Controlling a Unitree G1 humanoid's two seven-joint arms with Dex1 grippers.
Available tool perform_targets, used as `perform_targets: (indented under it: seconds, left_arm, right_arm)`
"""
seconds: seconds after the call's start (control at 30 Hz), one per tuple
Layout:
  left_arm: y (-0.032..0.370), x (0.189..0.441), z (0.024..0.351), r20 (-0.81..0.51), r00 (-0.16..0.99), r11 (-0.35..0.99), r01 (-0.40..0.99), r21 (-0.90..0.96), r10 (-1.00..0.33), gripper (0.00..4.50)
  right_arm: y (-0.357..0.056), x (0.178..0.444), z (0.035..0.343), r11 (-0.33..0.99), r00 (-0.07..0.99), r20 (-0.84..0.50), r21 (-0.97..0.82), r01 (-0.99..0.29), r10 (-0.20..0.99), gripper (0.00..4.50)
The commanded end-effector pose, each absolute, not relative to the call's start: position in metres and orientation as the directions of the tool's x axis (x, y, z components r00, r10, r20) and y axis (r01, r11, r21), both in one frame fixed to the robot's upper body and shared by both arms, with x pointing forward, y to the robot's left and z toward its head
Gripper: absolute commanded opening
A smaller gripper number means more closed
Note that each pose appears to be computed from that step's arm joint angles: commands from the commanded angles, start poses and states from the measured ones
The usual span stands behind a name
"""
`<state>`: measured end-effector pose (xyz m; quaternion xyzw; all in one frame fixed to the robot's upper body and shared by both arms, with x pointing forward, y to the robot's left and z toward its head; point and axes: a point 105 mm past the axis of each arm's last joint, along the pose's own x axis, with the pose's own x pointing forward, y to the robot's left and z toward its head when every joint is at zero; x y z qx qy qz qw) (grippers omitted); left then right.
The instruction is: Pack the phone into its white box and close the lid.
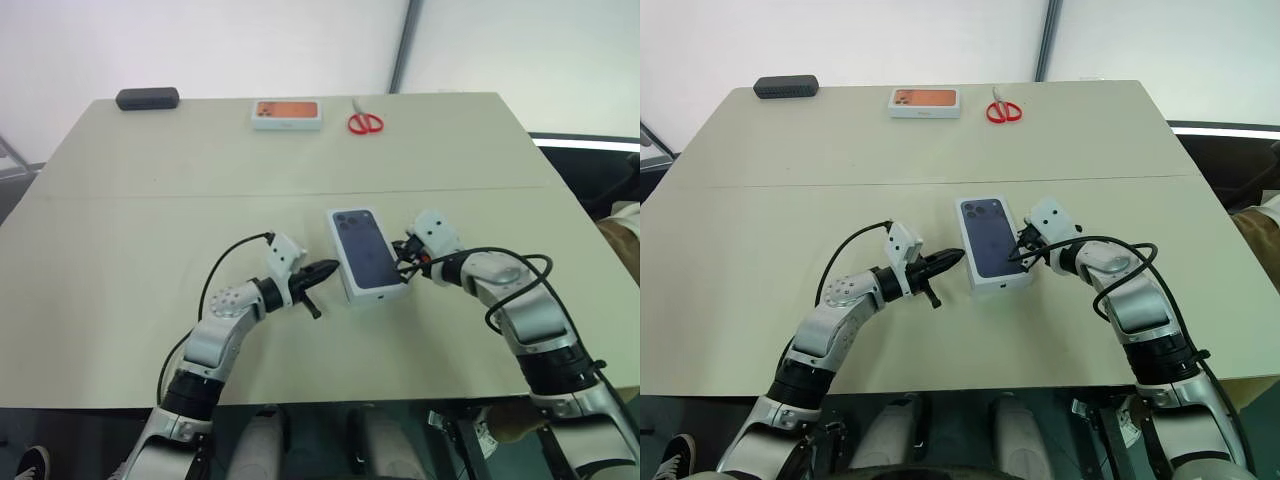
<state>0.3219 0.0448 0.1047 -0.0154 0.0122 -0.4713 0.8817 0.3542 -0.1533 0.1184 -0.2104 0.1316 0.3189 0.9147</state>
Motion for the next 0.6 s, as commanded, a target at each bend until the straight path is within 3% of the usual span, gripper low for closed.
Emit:
perform_targets:
  seconds: [0.03, 0.4, 0.6]
  left_arm:
    - [0.045, 0.319, 0.119, 0.04, 0.539, 0.539, 0.842, -0.019, -0.841, 0.0]
    - [0.056, 0.319, 0.113, 0.018, 0.565, 0.565, 0.825, -0.025, -0.825, 0.0]
    - [0.059, 0.335, 0.164, 0.19, 0.588, 0.58, 0.808, -0.101, -0.786, 0.0]
  right_arm:
    - [-0.141, 0.351, 0.133, 0.667, 0.744, -0.326, -0.331, -0.668, 0.583, 0.06]
    - [-0.155, 0.348, 0.136, 0.64, 0.752, -0.348, -0.394, -0.659, 0.56, 0.06]
    - [-0.165, 0.364, 0.178, 0.725, 0.809, -0.178, -0.366, -0.583, 0.561, 0.06]
